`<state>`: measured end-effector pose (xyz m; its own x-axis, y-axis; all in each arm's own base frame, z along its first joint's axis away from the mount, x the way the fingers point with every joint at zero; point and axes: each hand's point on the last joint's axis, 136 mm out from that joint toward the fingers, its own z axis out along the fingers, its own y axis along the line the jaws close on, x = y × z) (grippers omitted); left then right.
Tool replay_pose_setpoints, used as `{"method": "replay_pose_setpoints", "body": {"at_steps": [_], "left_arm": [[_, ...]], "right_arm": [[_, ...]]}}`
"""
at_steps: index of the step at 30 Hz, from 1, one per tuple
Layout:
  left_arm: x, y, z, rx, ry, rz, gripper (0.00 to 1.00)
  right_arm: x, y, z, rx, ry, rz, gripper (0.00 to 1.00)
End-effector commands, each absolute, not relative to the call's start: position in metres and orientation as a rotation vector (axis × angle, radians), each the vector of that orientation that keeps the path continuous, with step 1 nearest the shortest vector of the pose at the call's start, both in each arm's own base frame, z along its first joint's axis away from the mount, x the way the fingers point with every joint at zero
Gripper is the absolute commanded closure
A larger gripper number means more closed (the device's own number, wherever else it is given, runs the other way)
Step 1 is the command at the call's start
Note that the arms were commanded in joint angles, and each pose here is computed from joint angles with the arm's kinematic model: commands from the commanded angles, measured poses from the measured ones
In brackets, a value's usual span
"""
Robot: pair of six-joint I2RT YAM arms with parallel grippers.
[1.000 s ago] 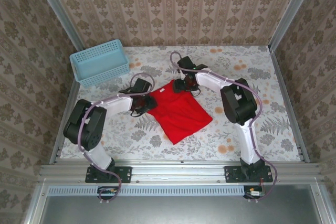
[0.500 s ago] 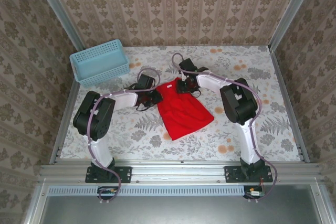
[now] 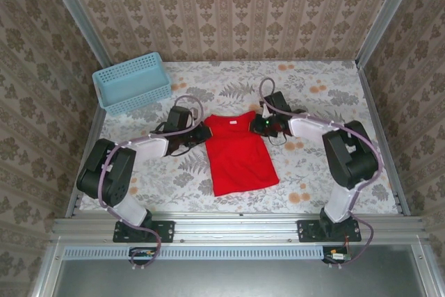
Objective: Fold the inside-out t-shirt
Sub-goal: Fold the T-shirt at the center of the table.
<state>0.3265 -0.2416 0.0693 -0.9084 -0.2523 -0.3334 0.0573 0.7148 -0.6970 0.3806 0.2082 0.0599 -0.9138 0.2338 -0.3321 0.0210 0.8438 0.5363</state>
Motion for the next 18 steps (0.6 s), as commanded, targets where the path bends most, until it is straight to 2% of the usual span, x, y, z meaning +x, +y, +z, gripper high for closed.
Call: {"method": "replay_pose_setpoints", "body": {"at_steps": [1,6,10,13,18], "left_arm": [[0.320,-0.248,0.083,-0.026,2.442,-1.128,1.00],[0.326,-0.241,0.089,-0.035,2.417,-1.135,1.00],[0.345,-0.246,0.112,-0.038,2.368,-1.154,1.00],[0.371,-0.247,0.139,-0.030,2.321,-1.148,1.00],[0.436,-0.245,0.216,0.031,2.189,-1.101,1.00]], "right_arm": [[0.370,0.215,0.076,0.280,2.560,0.864,0.94],[0.361,0.213,0.086,0.249,2.545,0.825,0.97],[0.376,0.209,0.109,0.226,2.515,0.780,0.99],[0.404,0.206,0.139,0.203,2.460,0.751,1.00],[0.473,0.201,0.211,0.171,2.300,0.746,1.00]]}}
